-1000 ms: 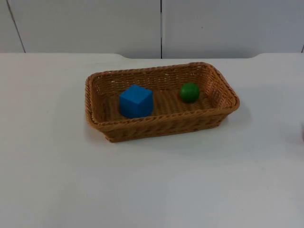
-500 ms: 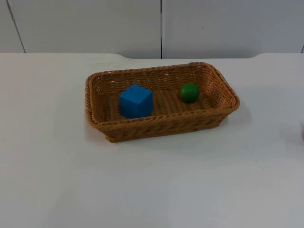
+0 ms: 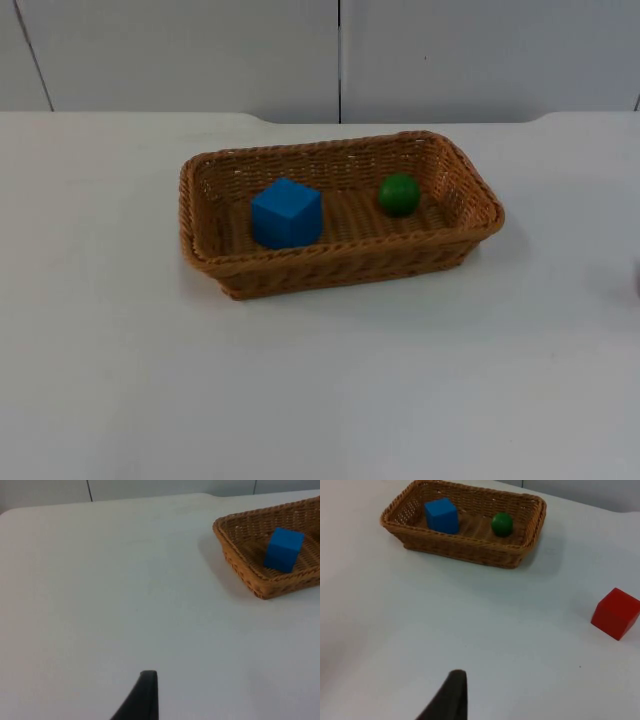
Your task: Place all geometric objects except the red cube into the basket.
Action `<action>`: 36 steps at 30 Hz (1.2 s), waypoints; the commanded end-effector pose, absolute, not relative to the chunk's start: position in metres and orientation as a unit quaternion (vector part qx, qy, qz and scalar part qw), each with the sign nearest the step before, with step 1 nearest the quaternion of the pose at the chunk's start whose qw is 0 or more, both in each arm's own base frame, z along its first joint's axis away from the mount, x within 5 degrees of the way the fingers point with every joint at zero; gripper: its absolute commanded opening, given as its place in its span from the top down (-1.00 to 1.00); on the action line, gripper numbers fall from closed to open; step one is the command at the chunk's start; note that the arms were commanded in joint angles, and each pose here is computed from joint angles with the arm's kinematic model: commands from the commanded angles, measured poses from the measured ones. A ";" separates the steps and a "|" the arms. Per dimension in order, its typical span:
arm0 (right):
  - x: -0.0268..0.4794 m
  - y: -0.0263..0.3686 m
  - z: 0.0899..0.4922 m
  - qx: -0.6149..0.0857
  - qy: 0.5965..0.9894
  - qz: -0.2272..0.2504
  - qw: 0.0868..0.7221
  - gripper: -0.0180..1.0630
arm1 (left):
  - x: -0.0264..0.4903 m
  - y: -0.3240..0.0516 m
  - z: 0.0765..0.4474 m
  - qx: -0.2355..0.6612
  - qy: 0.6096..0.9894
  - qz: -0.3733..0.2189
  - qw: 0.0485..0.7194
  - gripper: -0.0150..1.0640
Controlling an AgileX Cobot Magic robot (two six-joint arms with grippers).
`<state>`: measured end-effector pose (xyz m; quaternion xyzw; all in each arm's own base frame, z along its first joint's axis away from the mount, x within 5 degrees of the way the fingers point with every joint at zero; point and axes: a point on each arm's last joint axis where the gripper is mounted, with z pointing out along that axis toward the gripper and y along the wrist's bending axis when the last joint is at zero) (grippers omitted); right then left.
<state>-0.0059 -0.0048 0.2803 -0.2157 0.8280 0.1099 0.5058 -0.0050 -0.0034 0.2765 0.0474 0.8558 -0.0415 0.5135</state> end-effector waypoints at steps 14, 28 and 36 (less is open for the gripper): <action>-0.007 -0.004 0.281 -0.160 0.838 0.078 0.516 -0.98 | -0.005 -0.003 0.275 0.047 0.857 -0.037 0.513 -0.82; -0.008 -0.001 0.281 -0.014 0.853 -0.011 0.522 -0.98 | -0.005 -0.003 0.275 0.047 0.857 -0.037 0.513 -0.82; -0.008 -0.001 0.281 -0.014 0.853 -0.011 0.522 -0.98 | -0.005 -0.003 0.275 0.047 0.857 -0.040 0.512 -0.82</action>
